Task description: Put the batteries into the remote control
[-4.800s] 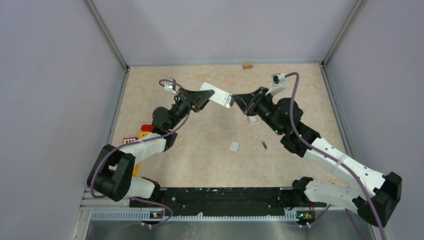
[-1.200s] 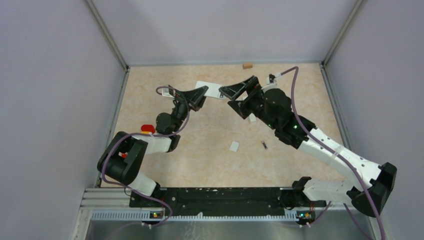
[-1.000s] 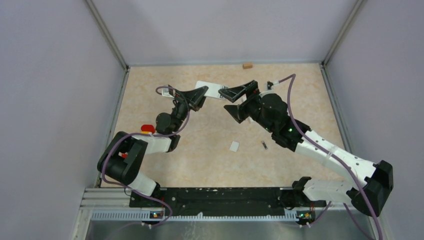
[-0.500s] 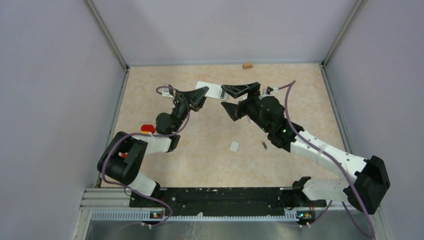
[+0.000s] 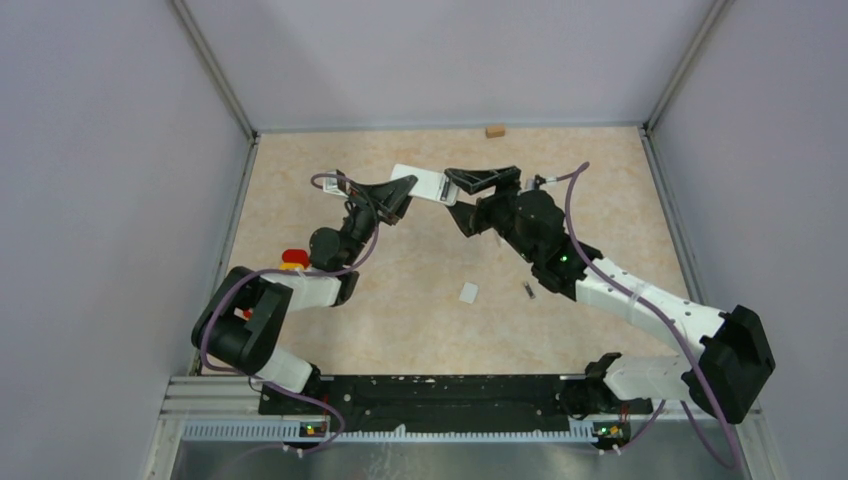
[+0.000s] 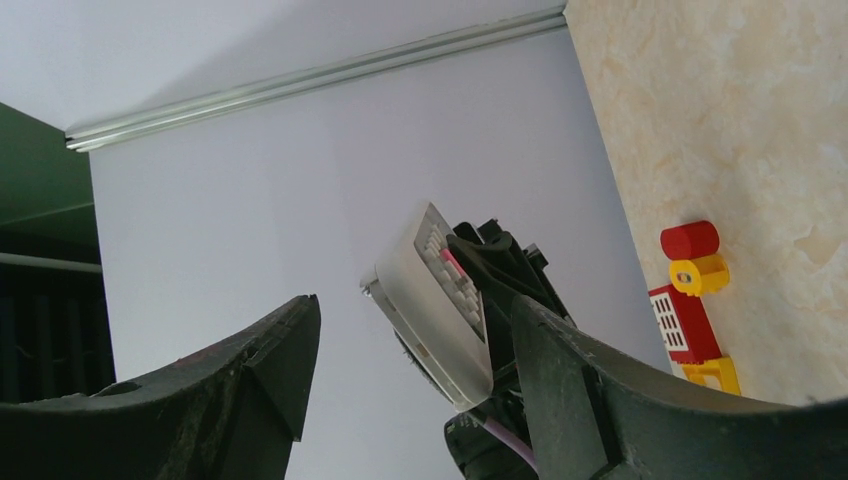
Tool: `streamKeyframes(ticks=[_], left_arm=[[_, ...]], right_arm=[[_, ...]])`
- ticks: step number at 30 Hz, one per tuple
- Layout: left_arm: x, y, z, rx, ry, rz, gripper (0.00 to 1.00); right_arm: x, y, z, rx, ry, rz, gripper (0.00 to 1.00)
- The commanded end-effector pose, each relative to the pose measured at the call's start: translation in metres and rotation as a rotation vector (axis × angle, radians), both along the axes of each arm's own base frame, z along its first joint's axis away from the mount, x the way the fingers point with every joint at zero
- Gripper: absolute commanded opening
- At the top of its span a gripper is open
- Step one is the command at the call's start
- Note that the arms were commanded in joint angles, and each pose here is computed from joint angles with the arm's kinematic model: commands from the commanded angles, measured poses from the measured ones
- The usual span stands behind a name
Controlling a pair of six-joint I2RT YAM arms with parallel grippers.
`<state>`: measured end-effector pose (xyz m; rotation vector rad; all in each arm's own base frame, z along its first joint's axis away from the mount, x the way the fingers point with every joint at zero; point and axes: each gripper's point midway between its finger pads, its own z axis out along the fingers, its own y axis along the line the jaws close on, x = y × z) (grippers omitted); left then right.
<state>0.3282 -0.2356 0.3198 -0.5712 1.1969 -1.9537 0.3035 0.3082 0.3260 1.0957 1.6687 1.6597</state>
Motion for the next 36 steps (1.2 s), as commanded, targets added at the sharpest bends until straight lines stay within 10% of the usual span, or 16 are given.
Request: streamKeyframes(ticks=[1, 26, 36], left_arm=[[-0.026, 0.009, 0.038, -0.05, -0.172, -0.005, 0.0], [-0.022, 0.008, 0.042, -0.06, -0.174, -0.011, 0.0], [-0.019, 0.007, 0.036, -0.072, -0.123, -0.036, 0.0]], right_arm=[[0.007, -0.005, 0.012, 0.039, -0.025, -0.025, 0.67], [0.002, 0.008, 0.004, -0.02, -0.064, 0.051, 0.25], [0.003, -0.006, 0.006, -0.227, -0.175, 0.014, 0.45]])
